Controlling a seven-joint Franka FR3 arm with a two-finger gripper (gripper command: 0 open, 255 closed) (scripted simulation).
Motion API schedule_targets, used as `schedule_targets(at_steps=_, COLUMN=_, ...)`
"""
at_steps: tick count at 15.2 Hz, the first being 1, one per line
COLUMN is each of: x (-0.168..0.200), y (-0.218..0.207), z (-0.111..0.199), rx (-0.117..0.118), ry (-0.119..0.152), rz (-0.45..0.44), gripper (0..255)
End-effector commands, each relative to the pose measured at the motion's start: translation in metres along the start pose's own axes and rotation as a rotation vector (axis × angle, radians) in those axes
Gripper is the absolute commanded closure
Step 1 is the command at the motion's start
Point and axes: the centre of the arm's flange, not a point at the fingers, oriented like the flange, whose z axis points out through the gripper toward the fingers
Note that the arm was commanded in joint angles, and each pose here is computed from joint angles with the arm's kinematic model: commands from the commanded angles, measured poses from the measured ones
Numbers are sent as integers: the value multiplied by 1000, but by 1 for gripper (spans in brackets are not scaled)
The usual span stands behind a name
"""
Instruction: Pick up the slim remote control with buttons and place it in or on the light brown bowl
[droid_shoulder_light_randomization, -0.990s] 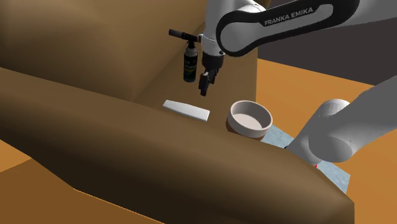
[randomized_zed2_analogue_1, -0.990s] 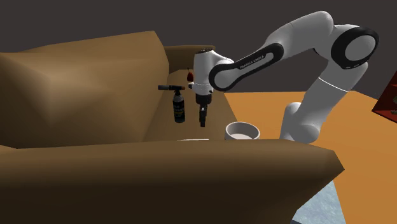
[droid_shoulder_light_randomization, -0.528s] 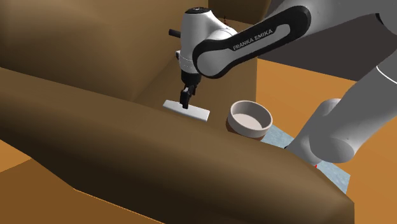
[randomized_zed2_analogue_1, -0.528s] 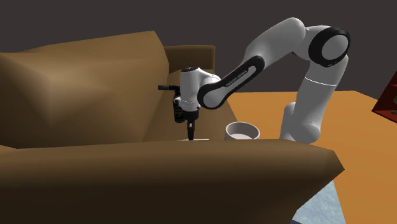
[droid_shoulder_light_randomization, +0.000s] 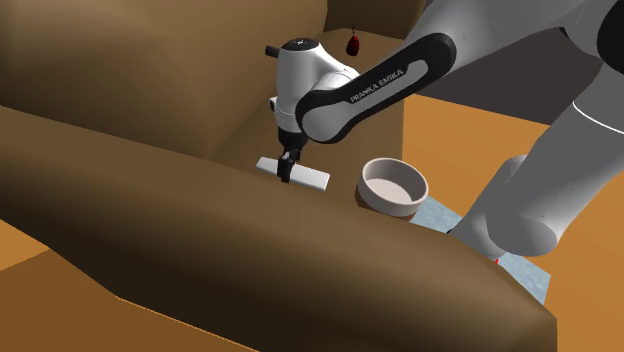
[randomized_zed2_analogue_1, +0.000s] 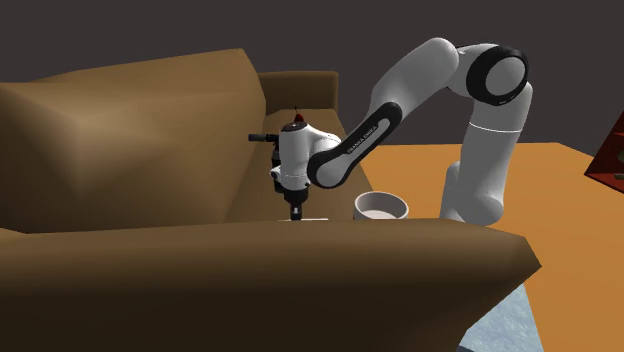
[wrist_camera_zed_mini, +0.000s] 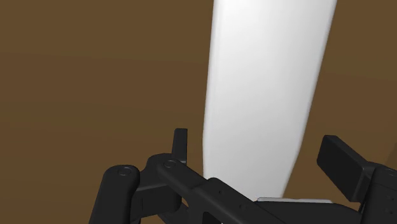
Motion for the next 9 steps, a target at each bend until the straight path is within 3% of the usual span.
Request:
schedule_targets(at_steps=1, x=-1, y=0, z=8, rx=0, ry=1, rz=0, gripper=0)
schedule_targets(at_steps=8, x=-1, y=0, z=8, rx=0, ry=0, rz=0, gripper=0)
schedule_targets(at_steps=9, x=-1, y=0, z=8, rx=0, ry=0, rz=0, gripper=255)
